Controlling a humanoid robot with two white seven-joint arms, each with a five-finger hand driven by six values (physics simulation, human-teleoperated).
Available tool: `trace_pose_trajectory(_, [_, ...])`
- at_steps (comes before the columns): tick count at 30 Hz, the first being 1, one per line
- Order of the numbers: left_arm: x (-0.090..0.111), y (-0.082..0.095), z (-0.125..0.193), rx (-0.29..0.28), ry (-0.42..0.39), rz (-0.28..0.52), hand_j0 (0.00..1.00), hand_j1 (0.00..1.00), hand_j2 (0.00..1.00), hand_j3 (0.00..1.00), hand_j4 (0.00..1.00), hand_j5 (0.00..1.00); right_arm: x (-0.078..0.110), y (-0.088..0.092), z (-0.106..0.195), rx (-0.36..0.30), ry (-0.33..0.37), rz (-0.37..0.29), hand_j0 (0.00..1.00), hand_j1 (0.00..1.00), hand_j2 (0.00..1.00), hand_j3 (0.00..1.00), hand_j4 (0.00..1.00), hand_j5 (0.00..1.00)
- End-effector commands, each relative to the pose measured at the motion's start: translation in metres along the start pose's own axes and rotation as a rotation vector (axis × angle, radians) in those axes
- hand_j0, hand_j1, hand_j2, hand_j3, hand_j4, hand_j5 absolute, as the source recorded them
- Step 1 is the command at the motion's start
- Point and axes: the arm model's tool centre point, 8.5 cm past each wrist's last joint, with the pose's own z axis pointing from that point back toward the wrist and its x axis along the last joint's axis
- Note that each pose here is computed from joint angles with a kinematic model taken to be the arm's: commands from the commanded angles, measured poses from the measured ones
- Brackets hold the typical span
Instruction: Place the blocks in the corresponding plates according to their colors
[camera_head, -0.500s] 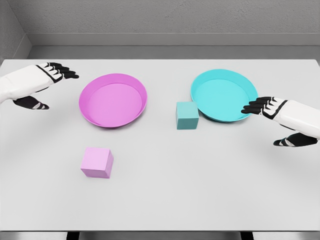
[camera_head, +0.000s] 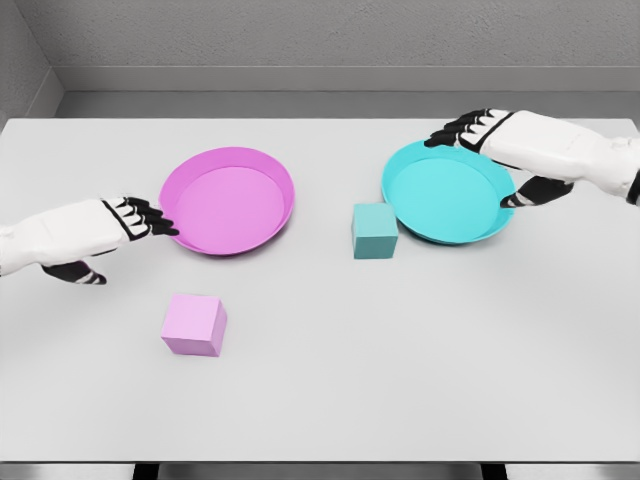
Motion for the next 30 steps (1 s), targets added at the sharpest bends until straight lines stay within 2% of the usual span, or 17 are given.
trace_pose_trajectory(1, [0.01, 0.006, -0.002, -0.019, -0.028, -0.023, 1.0, 1.0, 1.0, 1.0, 1.0, 1.0, 0.014, 0.039, -0.037, 0.117, 0.01, -0.056, 1.0, 1.0, 1.0, 1.0, 1.0, 1.0])
trace_pose_trajectory(2, [0.014, 0.003, -0.004, -0.029, -0.039, -0.021, 1.0, 1.0, 1.0, 1.0, 1.0, 1.0, 0.015, 0.029, -0.043, 0.102, 0.025, -0.058, 1.0, 1.0, 1.0, 1.0, 1.0, 1.0])
trace_pose_trajectory(3, [0.021, 0.0, -0.006, -0.041, -0.056, -0.031, 1.0, 1.0, 1.0, 1.0, 1.0, 1.0, 0.017, 0.019, -0.051, 0.084, 0.011, -0.043, 1.0, 1.0, 1.0, 1.0, 1.0, 1.0])
trace_pose_trajectory(4, [0.025, -0.003, -0.007, -0.055, -0.059, -0.054, 1.0, 1.0, 1.0, 1.0, 1.0, 1.0, 0.018, 0.016, -0.066, 0.083, -0.002, -0.051, 1.0, 1.0, 1.0, 1.0, 1.0, 1.0])
trace_pose_trajectory(6, [0.026, -0.003, -0.008, -0.057, -0.063, -0.058, 1.0, 1.0, 1.0, 1.0, 1.0, 1.0, 0.02, 0.017, -0.089, 0.109, -0.02, -0.06, 1.0, 1.0, 1.0, 1.0, 1.0, 1.0])
trace_pose_trajectory(9, [0.03, -0.004, -0.011, -0.056, -0.073, -0.064, 1.0, 1.0, 1.0, 1.0, 1.0, 1.0, 0.006, 0.022, -0.098, 0.124, 0.044, -0.097, 1.0, 1.0, 1.0, 1.0, 1.0, 1.0])
trace_pose_trajectory(10, [0.033, -0.007, -0.013, -0.057, -0.08, -0.059, 1.0, 1.0, 1.0, 1.0, 1.0, 1.0, 0.007, 0.022, -0.106, 0.136, 0.07, -0.081, 1.0, 1.0, 1.0, 1.0, 1.0, 1.0])
trace_pose_trajectory(12, [0.036, -0.008, -0.016, -0.05, -0.089, -0.058, 1.0, 1.0, 1.0, 1.0, 1.0, 1.0, 0.003, 0.026, -0.114, 0.156, 0.123, -0.1, 1.0, 1.0, 1.0, 1.0, 1.0, 1.0])
trace_pose_trajectory(16, [0.043, -0.015, -0.021, -0.056, -0.102, -0.057, 1.0, 1.0, 1.0, 1.0, 1.0, 1.0, 0.01, 0.03, -0.135, 0.183, 0.123, -0.109, 1.0, 1.0, 1.0, 1.0, 1.0, 1.0])
trace_pose_trajectory(17, [0.046, -0.016, -0.025, -0.048, -0.11, -0.053, 1.0, 1.0, 1.0, 1.0, 1.0, 1.0, 0.011, 0.036, -0.141, 0.2, 0.12, -0.116, 1.0, 1.0, 1.0, 1.0, 1.0, 1.0])
trace_pose_trajectory(20, [0.052, -0.021, -0.032, -0.059, -0.123, -0.067, 1.0, 1.0, 1.0, 1.0, 1.0, 1.0, 0.033, 0.037, -0.159, 0.216, 0.06, -0.094, 1.0, 1.0, 1.0, 1.0, 1.0, 1.0])
trace_pose_trajectory(24, [0.059, -0.024, -0.042, -0.053, -0.141, -0.072, 1.0, 1.0, 1.0, 1.0, 1.0, 1.0, 0.044, 0.04, -0.161, 0.225, 0.026, -0.072, 1.0, 1.0, 1.0, 1.0, 1.0, 1.0])
trace_pose_trajectory(27, [0.061, -0.024, -0.044, -0.056, -0.141, -0.085, 1.0, 1.0, 1.0, 1.0, 1.0, 1.0, 0.038, 0.039, -0.154, 0.224, 0.041, -0.068, 1.0, 1.0, 1.0, 1.0, 1.0, 1.0])
trace_pose_trajectory(28, [0.061, -0.025, -0.044, -0.06, -0.139, -0.092, 1.0, 1.0, 1.0, 1.0, 1.0, 1.0, 0.037, 0.037, -0.151, 0.221, 0.044, -0.063, 1.0, 1.0, 1.0, 1.0, 1.0, 1.0])
trace_pose_trajectory(30, [0.06, -0.026, -0.044, -0.067, -0.137, -0.099, 1.0, 1.0, 1.0, 1.0, 1.0, 1.0, 0.037, 0.023, -0.138, 0.188, 0.043, -0.037, 1.0, 1.0, 1.0, 1.0, 1.0, 1.0])
